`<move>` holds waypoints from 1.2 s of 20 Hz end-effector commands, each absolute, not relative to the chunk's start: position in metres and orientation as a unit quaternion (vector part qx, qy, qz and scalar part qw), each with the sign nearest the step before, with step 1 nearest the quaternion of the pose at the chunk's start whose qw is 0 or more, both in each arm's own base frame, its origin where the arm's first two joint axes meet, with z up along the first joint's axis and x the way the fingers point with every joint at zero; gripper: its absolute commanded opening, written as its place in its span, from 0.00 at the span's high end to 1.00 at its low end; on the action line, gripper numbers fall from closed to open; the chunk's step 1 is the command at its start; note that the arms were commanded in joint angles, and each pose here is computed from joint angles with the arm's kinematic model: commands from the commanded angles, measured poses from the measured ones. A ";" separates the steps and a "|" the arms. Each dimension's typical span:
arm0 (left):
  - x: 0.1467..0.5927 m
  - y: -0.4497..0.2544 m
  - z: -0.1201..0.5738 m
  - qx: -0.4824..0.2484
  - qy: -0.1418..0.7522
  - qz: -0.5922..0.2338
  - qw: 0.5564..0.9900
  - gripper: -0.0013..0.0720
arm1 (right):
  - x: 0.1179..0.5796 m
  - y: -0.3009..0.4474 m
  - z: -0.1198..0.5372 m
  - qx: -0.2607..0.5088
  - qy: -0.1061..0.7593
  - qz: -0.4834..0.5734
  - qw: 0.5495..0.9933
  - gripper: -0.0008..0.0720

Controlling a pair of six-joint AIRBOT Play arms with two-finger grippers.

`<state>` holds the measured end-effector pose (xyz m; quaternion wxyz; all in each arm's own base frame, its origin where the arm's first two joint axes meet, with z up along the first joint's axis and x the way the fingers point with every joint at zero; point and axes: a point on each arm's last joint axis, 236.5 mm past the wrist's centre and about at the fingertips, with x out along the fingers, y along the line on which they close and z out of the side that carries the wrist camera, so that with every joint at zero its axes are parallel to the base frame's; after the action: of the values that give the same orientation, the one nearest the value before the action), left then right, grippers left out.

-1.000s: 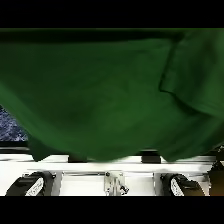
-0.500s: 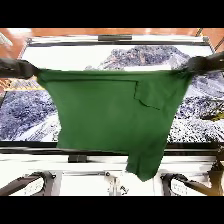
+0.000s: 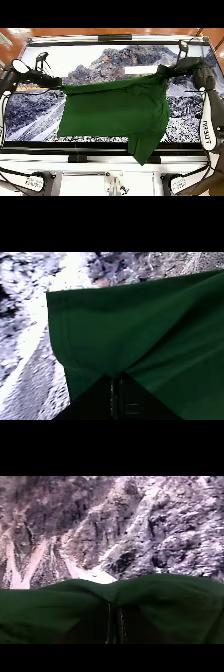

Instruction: Fold the shirts.

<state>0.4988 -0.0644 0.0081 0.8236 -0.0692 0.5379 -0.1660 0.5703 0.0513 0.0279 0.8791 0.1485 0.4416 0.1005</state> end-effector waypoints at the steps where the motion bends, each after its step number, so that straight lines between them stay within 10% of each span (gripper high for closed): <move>1: 0.503 -0.064 -0.024 -0.092 0.561 -0.152 0.809 0.84 | 0.572 0.074 -0.002 0.171 0.464 0.105 0.863 0.86; 3: 0.496 -0.061 -0.017 -0.098 0.575 -0.154 0.798 0.00 | 0.559 0.072 0.006 0.174 0.483 0.109 0.851 0.42; 4: 0.490 -0.056 -0.008 -0.097 0.586 -0.160 0.788 0.00 | 0.550 0.064 0.017 0.163 0.494 0.110 0.847 0.29; 6: 0.476 -0.034 0.014 -0.105 0.608 -0.162 0.770 0.17 | 0.524 0.033 0.042 0.129 0.518 0.094 0.840 0.29; 13: 0.344 -0.005 -0.008 -0.243 0.717 -0.184 0.628 0.16 | 0.389 -0.069 0.065 0.170 0.651 0.023 0.739 0.29; 24: 0.268 -0.024 -0.090 -0.308 0.703 -0.163 0.619 0.16 | 0.377 -0.059 0.048 0.226 0.638 0.031 0.736 0.29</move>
<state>0.2732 -0.0206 -0.0781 0.6129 -0.3117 0.7070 -0.1653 0.3767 -0.0610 0.0492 0.7357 0.2194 0.6402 0.0282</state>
